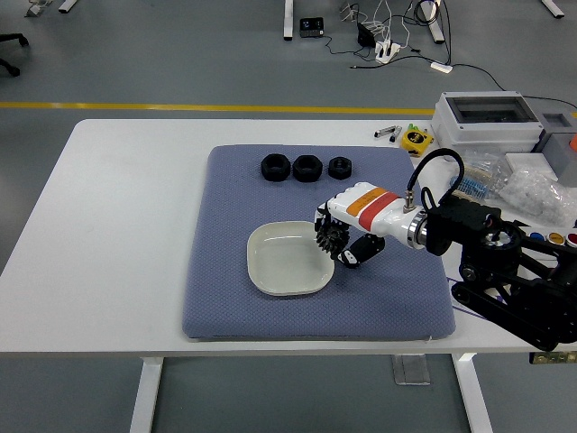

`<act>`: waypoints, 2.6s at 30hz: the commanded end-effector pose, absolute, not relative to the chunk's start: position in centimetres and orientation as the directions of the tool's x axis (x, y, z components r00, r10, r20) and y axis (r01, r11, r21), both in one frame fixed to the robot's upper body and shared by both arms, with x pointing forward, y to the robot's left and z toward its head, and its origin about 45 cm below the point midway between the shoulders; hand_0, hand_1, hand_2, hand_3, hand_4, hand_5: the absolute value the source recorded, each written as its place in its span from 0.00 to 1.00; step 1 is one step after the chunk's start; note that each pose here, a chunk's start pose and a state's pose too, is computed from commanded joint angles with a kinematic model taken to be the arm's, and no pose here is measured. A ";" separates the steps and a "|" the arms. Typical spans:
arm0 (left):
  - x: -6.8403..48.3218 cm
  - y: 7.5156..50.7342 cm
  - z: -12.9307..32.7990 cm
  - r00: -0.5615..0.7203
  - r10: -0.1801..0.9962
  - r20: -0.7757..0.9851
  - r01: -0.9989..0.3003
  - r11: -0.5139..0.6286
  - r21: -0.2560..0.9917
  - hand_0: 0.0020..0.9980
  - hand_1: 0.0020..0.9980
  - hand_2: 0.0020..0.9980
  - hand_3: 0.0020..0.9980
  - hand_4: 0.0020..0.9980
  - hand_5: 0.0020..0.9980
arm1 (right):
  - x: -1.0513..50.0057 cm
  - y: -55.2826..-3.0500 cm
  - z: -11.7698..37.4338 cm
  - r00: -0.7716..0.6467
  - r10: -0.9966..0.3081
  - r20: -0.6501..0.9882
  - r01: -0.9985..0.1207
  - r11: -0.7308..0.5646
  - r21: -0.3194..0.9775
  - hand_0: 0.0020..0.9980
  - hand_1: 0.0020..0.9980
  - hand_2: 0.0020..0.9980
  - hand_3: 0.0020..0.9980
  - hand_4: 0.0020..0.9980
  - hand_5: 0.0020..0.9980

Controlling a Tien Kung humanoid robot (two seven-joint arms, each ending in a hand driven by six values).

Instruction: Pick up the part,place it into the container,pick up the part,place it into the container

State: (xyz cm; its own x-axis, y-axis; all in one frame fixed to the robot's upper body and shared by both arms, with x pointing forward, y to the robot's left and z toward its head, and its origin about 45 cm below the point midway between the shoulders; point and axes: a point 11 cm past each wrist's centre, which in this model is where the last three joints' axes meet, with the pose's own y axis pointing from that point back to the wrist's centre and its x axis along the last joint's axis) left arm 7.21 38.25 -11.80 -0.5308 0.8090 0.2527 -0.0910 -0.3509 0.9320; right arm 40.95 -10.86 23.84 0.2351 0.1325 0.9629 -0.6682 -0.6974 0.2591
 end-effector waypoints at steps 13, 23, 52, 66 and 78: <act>7.5 38.6 -11.7 -0.538 0.804 0.254 -0.096 -0.358 0.929 0.72 0.61 0.65 0.57 0.62 0.71 | 42.0 -7.3 20.7 0.283 0.299 0.911 -0.653 -0.636 0.412 0.52 0.51 0.56 0.54 0.49 0.00; 7.6 38.8 -11.6 -0.540 0.801 0.258 -0.096 -0.363 0.927 0.71 0.61 0.65 0.57 0.62 0.71 | 42.1 -6.9 20.9 0.302 0.306 0.903 -0.645 -0.632 0.430 0.72 0.76 0.87 0.94 0.98 0.09; 7.1 38.7 -11.7 -0.536 0.801 0.266 -0.085 -0.365 0.927 0.71 0.61 0.65 0.57 0.62 0.70 | 43.2 -14.9 21.1 0.348 0.257 0.902 -0.729 -0.532 0.432 0.62 0.69 0.77 0.83 0.96 0.11; 7.2 38.6 -11.7 -0.529 0.806 0.266 -0.085 -0.362 0.928 0.71 0.62 0.65 0.57 0.62 0.71 | 42.4 -14.3 19.4 0.370 0.246 0.896 -0.718 -0.536 0.444 0.59 0.65 0.73 0.80 0.92 0.12; 7.3 38.6 -11.7 -0.530 0.806 0.263 -0.088 -0.361 0.928 0.71 0.62 0.65 0.57 0.62 0.71 | 42.8 -14.8 18.7 0.380 0.234 0.895 -0.731 -0.516 0.446 0.55 0.59 0.64 0.70 0.78 0.10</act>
